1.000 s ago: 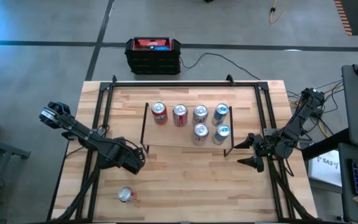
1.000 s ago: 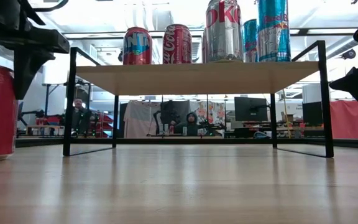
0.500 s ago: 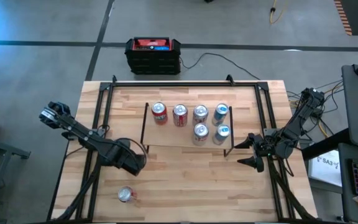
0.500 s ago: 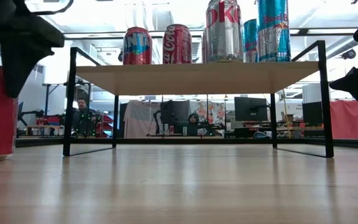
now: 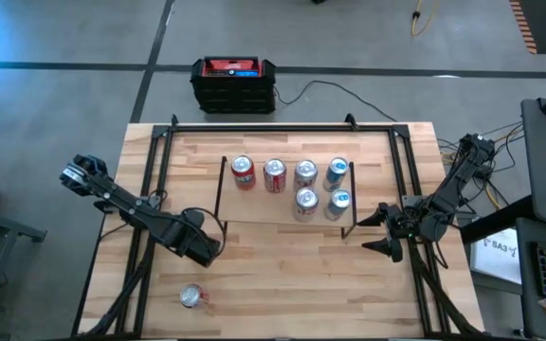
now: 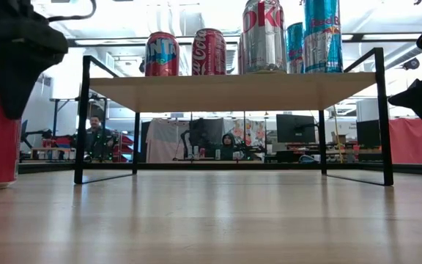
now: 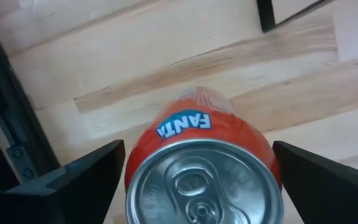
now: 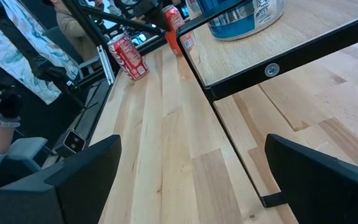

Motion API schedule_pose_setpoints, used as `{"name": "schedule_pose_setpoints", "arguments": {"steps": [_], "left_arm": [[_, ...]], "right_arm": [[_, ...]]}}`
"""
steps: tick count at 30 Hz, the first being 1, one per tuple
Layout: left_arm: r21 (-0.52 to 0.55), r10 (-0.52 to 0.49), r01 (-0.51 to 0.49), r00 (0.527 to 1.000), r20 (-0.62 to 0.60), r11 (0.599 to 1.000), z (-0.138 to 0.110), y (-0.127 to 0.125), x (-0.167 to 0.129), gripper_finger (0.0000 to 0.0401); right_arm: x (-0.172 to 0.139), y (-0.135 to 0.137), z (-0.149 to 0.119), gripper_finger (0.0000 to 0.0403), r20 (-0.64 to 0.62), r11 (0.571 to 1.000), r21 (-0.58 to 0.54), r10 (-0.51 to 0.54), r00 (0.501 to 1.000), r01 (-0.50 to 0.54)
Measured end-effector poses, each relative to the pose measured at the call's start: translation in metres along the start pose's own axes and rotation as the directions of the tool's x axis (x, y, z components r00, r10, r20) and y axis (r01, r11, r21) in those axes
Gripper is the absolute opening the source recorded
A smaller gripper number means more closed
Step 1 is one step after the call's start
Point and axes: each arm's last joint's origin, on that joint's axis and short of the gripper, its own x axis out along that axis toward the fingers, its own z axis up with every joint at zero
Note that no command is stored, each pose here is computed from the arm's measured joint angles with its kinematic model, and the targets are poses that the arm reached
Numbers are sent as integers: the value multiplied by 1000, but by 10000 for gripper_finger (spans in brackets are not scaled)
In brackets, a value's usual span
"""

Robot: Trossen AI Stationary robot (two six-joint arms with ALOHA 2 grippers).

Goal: Place canned beverage on shelf
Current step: Put the red soda can on the shelf aligned with the other red soda can

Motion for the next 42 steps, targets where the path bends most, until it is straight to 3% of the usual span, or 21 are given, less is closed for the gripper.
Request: {"name": "schedule_pose_setpoints", "arguments": {"steps": [7,19,23,26,28,37,42], "left_arm": [[-27,-2,2,1000,9,1000,0,0,1,379],[3,-2,2,1000,0,1000,0,0,0,299],[-138,15,-13,1000,12,990,0,2,0,294],[-298,43,-34,999,25,954,1,5,0,299],[-334,44,-33,999,25,942,1,5,1,304],[-268,26,-19,999,23,963,1,3,0,310],[-205,19,-14,1000,23,979,1,2,-2,343]], "right_arm": [[0,0,0,384,0,1000,0,0,1000,0],[0,0,0,384,0,1000,0,0,1000,0],[0,0,0,384,0,1000,0,0,1000,0],[0,0,0,384,0,1000,0,0,1000,0],[0,0,0,384,0,1000,0,0,1000,0],[0,0,0,384,0,1000,0,0,1000,0],[0,0,0,384,0,1000,-1,0,1000,0]]}}
